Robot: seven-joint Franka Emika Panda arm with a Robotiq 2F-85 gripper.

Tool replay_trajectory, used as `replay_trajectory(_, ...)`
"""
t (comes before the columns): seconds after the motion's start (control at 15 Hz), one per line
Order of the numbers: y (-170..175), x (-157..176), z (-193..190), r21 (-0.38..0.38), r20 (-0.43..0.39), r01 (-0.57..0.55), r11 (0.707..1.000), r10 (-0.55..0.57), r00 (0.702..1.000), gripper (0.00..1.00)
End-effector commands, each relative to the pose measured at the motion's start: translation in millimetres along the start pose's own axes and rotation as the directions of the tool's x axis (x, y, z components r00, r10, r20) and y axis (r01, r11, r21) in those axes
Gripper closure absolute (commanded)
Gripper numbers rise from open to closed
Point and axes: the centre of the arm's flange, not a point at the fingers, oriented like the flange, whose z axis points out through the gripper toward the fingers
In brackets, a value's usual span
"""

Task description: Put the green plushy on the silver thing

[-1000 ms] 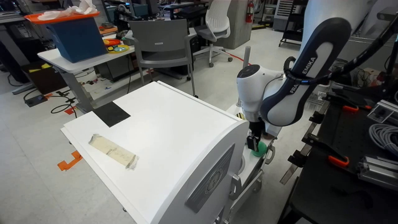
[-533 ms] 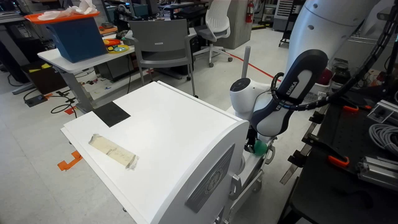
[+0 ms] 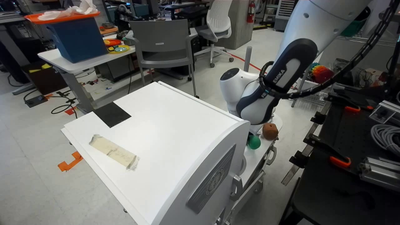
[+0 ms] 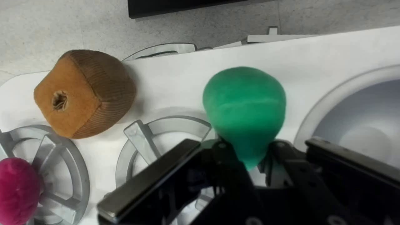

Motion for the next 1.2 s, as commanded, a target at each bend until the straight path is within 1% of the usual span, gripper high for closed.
replay_trajectory(0.0, 19.0, 7.7, -42.8, 0.065, 0.077, -0.092, 0.994, 0.087, 0.993, 0.97)
replay_trajectory(0.13, 33.6, 12.3, -54.3, 0.079, 0.073, -0.139, 0.987, 0.134, 0.988, 0.96)
replay_trajectory(0.2, 39.2, 16.6, -59.6, 0.088, 0.057, -0.165, 0.982, 0.161, 0.985, 0.96)
replay_trajectory(0.33, 47.8, 31.2, -61.2, 0.081, 0.012, -0.21, 0.974, 0.209, 0.978, 0.96)
replay_trajectory(0.4, 50.4, 43.0, -57.4, 0.07, -0.031, -0.227, 0.972, 0.229, 0.973, 0.96)
replay_trajectory(0.53, 53.1, 65.1, -48.5, 0.058, -0.078, -0.265, 0.963, 0.269, 0.96, 0.96)
replay_trajectory(0.67, 51.9, 80.6, -36.7, 0.05, -0.114, -0.297, 0.954, 0.301, 0.947, 0.96)
replay_trajectory(0.87, 47.1, 94.4, -11.3, 0.008, -0.145, -0.329, 0.944, 0.326, 0.934, 0.96)
replay_trajectory(1.13, 40.4, 98.1, 17.1, -0.055, -0.171, -0.342, 0.938, 0.329, 0.929, 0.96)
